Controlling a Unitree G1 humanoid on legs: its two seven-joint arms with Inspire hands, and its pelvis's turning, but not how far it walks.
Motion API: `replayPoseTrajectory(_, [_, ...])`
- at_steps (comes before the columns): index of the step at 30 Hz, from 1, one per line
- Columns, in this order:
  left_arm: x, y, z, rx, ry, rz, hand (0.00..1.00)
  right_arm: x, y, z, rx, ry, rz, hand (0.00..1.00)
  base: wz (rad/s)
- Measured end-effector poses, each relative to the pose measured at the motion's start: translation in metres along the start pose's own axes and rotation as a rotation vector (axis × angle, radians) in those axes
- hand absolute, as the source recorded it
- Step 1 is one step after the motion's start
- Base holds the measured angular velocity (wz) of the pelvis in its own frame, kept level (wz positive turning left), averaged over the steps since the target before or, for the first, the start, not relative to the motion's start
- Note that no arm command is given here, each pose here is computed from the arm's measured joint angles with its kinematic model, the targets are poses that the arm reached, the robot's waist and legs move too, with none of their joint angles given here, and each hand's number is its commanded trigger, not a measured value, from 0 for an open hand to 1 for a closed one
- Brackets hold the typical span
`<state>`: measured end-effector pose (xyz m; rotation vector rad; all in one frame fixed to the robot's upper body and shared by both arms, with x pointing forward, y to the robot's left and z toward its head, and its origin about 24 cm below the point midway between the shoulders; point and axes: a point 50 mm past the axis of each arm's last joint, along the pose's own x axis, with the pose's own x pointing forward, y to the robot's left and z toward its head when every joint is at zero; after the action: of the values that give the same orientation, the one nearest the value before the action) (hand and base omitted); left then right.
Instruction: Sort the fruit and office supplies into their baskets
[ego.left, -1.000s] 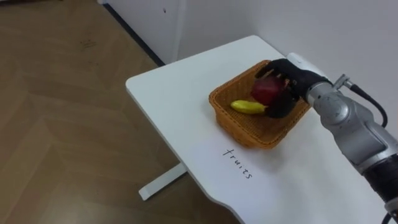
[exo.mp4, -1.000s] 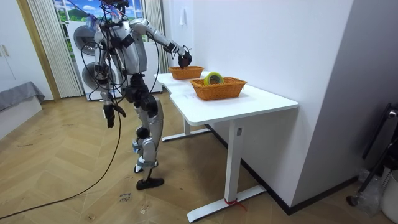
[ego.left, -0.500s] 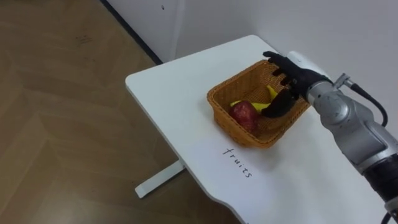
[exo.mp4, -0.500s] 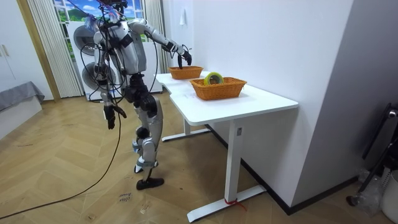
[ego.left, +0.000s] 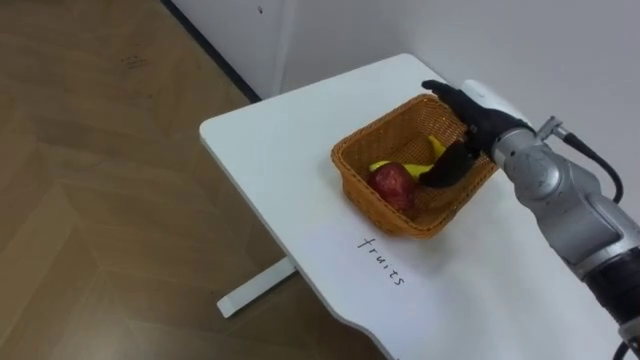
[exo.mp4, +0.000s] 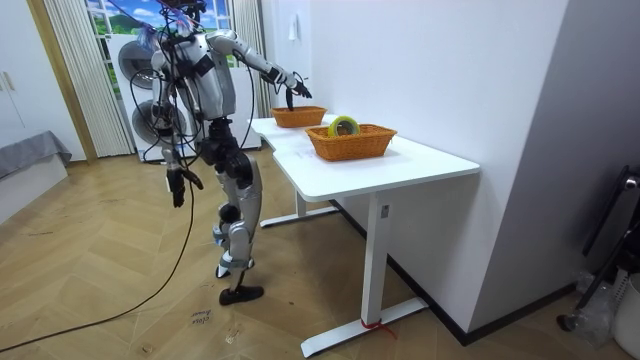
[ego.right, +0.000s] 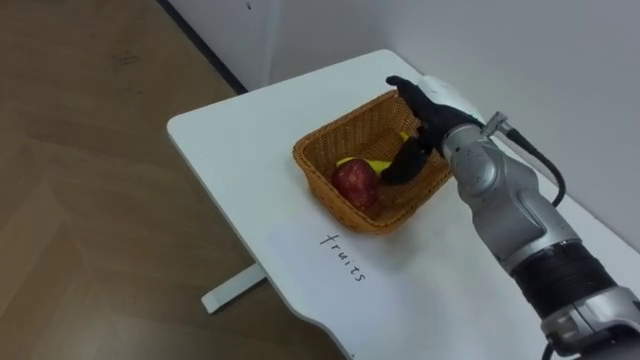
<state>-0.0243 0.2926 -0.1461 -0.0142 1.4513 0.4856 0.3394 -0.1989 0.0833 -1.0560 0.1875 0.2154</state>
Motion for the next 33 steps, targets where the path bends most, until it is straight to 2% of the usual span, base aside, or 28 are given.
replayPoseTrajectory(7, [0.0,0.0,0.002,-0.01,-0.008,0.001,0.0,0.001,-0.007,0.003,-0.008,-0.008,-0.026,0.0,-0.01])
replayPoseTrajectory(11, [0.0,-0.001,0.003,-0.058,-0.016,-0.003,0.0,0.0,-0.018,0.015,0.003,-0.06,-0.063,0.0,-0.12])
replayPoseTrajectory(19, [0.0,-0.004,0.007,-0.065,-0.041,0.037,0.0,-0.017,-0.061,0.017,0.175,-0.135,-0.254,0.0,-0.12])
replayPoseTrajectory(23, [0.0,-0.005,0.012,-0.129,-0.067,0.03,0.0,-0.025,-0.081,0.017,0.253,-0.169,-0.344,0.0,-0.31])
replayPoseTrajectory(29, [0.0,-0.01,0.022,-0.198,-0.104,0.006,0.0,-0.035,-0.105,0.007,0.299,-0.155,-0.469,0.0,-0.3])
replayPoseTrajectory(33, [0.001,-0.015,0.034,-0.197,-0.131,-0.009,0.0,-0.053,-0.115,-0.005,0.34,-0.147,-0.585,0.0,-0.23])
